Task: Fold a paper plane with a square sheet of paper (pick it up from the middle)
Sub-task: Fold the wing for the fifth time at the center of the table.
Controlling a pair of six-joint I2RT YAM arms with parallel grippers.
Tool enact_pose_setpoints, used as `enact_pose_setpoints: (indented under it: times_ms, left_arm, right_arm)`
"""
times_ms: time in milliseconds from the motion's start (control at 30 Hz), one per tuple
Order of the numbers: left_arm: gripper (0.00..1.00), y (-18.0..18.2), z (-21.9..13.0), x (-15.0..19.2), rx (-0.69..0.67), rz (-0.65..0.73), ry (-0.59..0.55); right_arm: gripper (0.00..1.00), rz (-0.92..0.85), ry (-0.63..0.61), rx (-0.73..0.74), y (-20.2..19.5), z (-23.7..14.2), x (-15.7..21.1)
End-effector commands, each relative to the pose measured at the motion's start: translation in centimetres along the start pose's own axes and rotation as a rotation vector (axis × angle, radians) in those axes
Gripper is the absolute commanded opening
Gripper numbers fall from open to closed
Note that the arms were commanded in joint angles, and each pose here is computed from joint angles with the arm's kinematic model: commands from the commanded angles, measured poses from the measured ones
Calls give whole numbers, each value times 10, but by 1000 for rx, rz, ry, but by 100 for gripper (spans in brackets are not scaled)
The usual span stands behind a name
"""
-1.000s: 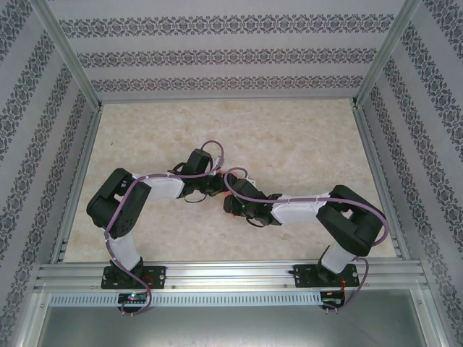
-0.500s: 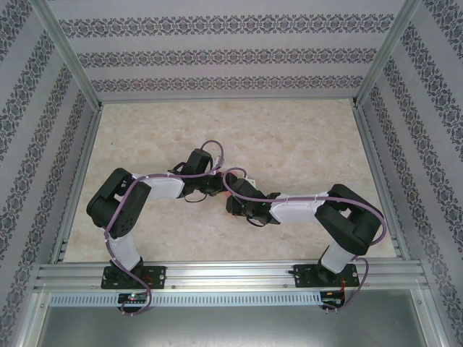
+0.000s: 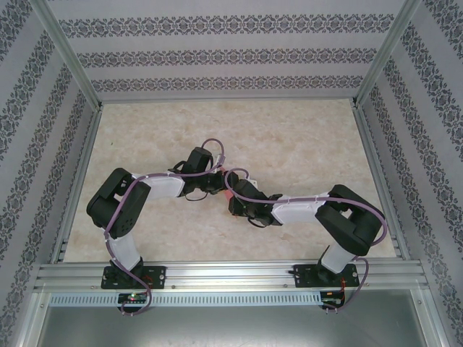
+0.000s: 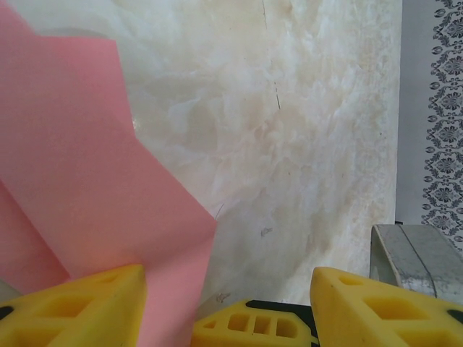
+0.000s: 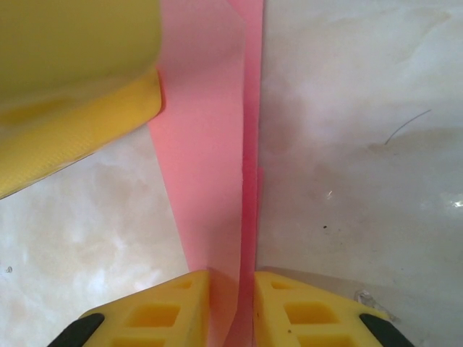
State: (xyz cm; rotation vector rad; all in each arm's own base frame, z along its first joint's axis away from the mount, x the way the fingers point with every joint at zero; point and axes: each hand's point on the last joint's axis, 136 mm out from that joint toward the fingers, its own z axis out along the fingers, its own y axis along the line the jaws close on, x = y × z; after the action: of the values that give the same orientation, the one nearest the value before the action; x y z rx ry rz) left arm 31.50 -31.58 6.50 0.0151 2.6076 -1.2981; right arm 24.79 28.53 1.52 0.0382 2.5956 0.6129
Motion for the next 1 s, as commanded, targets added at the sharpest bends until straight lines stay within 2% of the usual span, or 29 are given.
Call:
enact_pose_setpoints:
  times_ms: [0, 200, 467, 967]
  left_arm:
    - [63, -17, 4, -9, 62, 33, -7]
    - [63, -20, 6, -5, 96, 20, 13]
    - [63, -32, -7, -10, 115, 15, -35]
    - [64, -47, 3, -20, 217, -36, -27]
  right_arm:
    - [22, 29, 16, -42, 0, 5, 5]
    - [21, 50, 40, -69, -2, 10, 10]
    - [21, 67, 57, -80, -4, 16, 14]
    - [22, 75, 60, -71, -8, 18, 15]
